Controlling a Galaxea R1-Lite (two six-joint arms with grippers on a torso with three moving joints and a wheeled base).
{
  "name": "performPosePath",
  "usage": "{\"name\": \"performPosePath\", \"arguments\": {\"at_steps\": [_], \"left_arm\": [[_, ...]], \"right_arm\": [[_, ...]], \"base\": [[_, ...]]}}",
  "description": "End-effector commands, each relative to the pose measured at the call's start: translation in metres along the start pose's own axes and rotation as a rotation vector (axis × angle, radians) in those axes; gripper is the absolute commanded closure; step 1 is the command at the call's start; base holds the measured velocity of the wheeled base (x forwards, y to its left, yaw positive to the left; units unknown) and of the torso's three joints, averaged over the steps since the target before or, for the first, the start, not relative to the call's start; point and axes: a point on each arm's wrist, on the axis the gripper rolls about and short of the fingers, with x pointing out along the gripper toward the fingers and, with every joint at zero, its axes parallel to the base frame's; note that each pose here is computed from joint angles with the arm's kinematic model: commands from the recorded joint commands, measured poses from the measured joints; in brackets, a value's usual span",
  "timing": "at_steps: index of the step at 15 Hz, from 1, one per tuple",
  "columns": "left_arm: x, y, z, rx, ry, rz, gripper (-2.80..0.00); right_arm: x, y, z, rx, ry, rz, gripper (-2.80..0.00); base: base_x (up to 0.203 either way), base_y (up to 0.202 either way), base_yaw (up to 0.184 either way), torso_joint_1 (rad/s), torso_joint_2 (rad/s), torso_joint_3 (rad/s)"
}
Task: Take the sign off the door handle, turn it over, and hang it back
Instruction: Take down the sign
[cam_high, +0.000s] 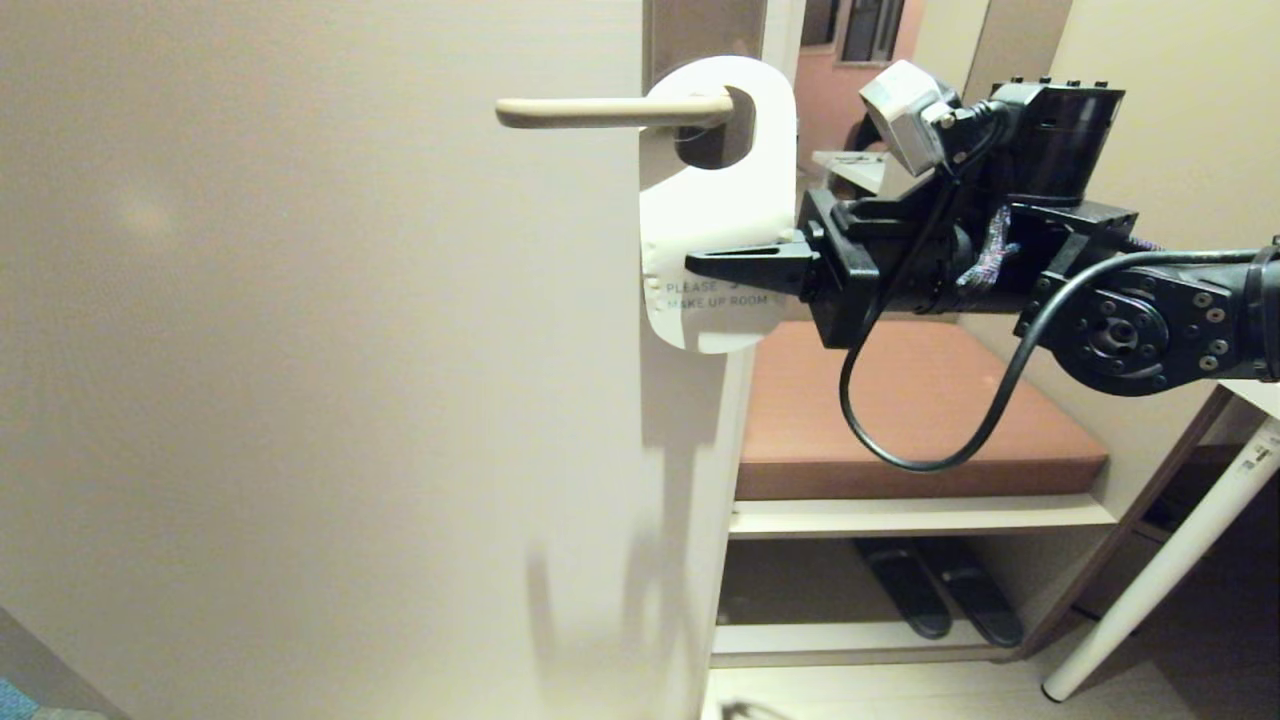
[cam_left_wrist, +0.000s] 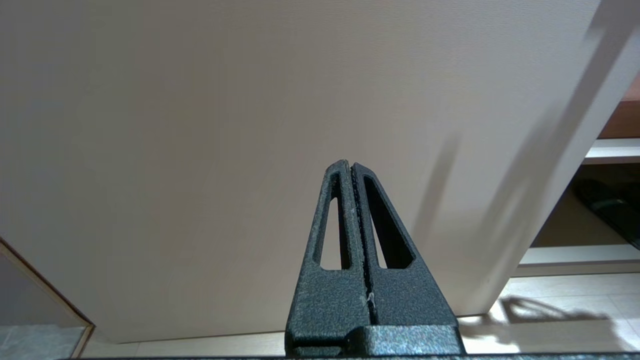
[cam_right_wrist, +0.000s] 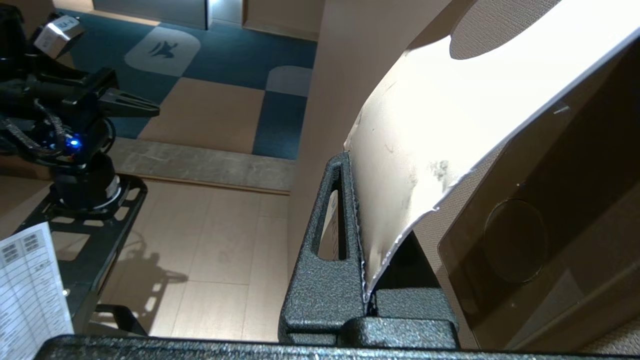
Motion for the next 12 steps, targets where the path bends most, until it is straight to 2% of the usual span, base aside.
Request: {"name": "performPosePath", "arguments": {"at_steps": [1,7,12], "left_arm": [[0.000,0.000,0.000,0.000,0.000,0.001,0.00],[0.000,0.000,0.000,0.000,0.000,0.001,0.00],[0.000,0.000,0.000,0.000,0.000,0.001,0.00]], "right_arm": [[0.004,-0.001,-0.004,0.003,0.005,-0.018,0.00],[0.008,-0.003,-0.008,0.012,0.018,-0.067,0.00],[0.014,-0.001,0.003,0.011,0.003,-0.099,0.00]], "base": [[0.000,0.000,0.000,0.000,0.00,0.000],[0.000,0.000,0.000,0.000,0.00,0.000],[0.000,0.000,0.000,0.000,0.00,0.000]]}}
